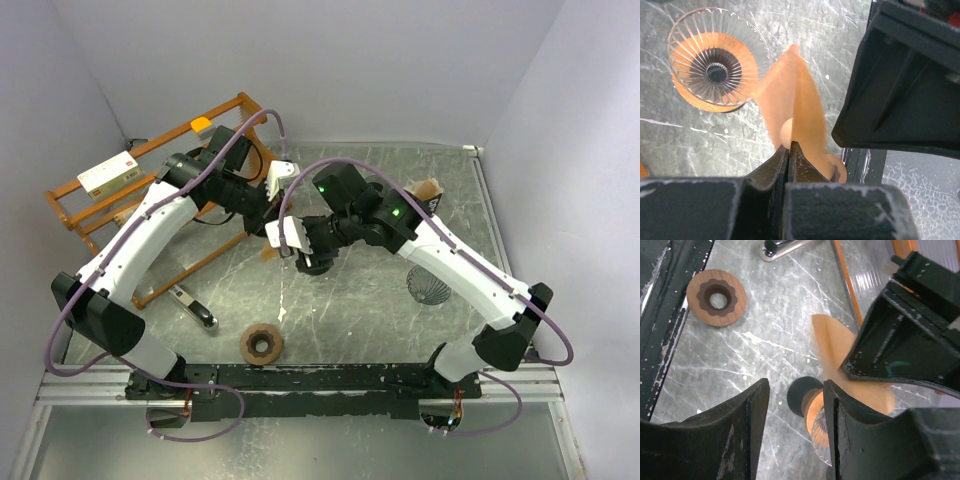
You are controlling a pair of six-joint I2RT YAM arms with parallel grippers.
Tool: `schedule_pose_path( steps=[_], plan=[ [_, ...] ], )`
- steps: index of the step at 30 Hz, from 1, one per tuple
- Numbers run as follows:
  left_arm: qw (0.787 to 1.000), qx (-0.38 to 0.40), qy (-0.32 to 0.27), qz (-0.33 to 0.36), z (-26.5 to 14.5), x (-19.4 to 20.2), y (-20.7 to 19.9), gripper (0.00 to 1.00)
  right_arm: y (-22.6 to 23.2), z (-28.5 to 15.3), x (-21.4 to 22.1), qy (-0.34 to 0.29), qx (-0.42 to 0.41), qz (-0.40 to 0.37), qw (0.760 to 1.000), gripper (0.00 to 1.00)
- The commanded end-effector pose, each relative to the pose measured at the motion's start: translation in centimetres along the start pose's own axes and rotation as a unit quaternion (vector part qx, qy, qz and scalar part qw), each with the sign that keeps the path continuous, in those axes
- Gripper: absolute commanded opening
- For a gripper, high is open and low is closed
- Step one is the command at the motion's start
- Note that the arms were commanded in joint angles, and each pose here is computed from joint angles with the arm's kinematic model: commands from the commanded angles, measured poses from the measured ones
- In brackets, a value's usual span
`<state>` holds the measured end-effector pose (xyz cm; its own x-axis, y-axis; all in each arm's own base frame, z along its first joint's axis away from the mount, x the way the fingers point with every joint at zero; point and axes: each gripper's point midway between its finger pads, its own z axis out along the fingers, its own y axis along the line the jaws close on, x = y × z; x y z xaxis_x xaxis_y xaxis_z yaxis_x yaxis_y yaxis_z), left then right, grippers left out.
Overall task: Place the coffee filter in the dripper
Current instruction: Place the coffee filter in the coffee dripper.
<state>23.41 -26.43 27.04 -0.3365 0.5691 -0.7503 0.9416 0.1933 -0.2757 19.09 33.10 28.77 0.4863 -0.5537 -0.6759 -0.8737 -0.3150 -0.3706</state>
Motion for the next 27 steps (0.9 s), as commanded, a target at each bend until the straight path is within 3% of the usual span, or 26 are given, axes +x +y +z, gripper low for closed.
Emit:
schedule_pose_path(
  steps=[1,10,19,27],
  plan=[
    [0.999,-0.027,-0.021,0.023,-0.9,-2.0,0.4,0.07,1.5,-0.3,0.0,-0.008,-0.016,0.013,1.000,0.47],
    [0.999,-0.026,-0.019,0.032,-0.8,-2.2,0.6,0.07,1.2,-0.7,-0.1,-0.009,-0.003,0.010,1.000,0.47],
    [0.999,0.025,-0.012,0.038,-0.3,-2.0,-0.7,0.07,-3.0,-3.2,-3.7,-0.035,0.071,-0.018,0.997,0.62],
    [0.999,0.034,-0.017,0.039,-0.4,-1.7,-1.3,0.07,-4.2,-3.1,-2.4,-0.001,0.094,-0.022,0.995,0.64]
  ],
)
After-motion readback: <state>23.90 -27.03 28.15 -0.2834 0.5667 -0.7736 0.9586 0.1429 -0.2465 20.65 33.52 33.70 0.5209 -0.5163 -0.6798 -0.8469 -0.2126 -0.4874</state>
